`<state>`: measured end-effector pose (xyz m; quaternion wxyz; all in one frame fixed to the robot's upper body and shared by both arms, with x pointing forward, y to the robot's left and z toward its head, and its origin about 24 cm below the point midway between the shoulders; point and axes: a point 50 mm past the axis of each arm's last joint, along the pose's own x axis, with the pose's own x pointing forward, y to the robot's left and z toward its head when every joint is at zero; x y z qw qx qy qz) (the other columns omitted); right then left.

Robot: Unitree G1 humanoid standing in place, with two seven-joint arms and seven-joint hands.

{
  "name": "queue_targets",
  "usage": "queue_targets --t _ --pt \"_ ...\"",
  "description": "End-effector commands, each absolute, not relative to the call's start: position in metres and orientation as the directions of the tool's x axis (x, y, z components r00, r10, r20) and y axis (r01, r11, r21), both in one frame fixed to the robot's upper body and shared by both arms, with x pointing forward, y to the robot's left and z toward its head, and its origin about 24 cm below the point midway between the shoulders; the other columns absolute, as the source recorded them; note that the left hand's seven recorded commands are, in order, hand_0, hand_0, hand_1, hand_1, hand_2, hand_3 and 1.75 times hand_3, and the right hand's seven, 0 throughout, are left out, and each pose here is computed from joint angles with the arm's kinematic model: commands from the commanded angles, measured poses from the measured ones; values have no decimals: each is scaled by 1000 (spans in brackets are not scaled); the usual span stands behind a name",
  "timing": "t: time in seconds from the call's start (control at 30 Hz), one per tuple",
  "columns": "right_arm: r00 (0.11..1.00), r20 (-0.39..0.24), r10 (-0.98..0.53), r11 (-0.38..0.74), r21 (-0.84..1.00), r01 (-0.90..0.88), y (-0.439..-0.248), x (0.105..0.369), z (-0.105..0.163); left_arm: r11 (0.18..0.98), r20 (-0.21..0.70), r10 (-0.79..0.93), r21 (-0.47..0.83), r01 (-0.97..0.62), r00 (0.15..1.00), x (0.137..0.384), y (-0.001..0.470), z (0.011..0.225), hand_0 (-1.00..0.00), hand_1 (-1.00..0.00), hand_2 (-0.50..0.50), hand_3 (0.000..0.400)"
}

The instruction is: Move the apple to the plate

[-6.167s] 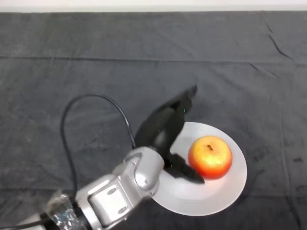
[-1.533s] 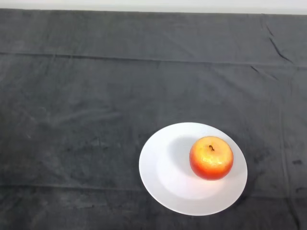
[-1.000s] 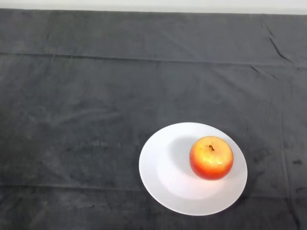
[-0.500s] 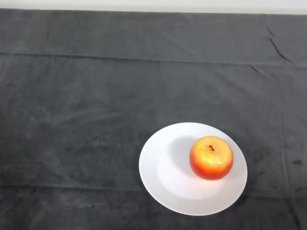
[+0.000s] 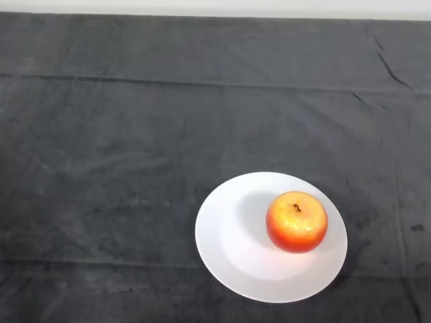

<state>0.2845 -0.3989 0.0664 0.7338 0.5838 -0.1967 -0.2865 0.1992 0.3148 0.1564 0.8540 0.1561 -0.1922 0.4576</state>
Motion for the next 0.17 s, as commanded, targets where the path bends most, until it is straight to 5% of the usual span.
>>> queue_targets --t 0.03,0.17 --pt "747 -17 -665 158 974 162 -405 285 77 510 477 735 81 -856 483 197 320 156 0 0 0 0" --pt "747 -17 -665 158 974 162 -405 285 77 510 477 734 81 -856 483 197 320 156 0 0 0 0"
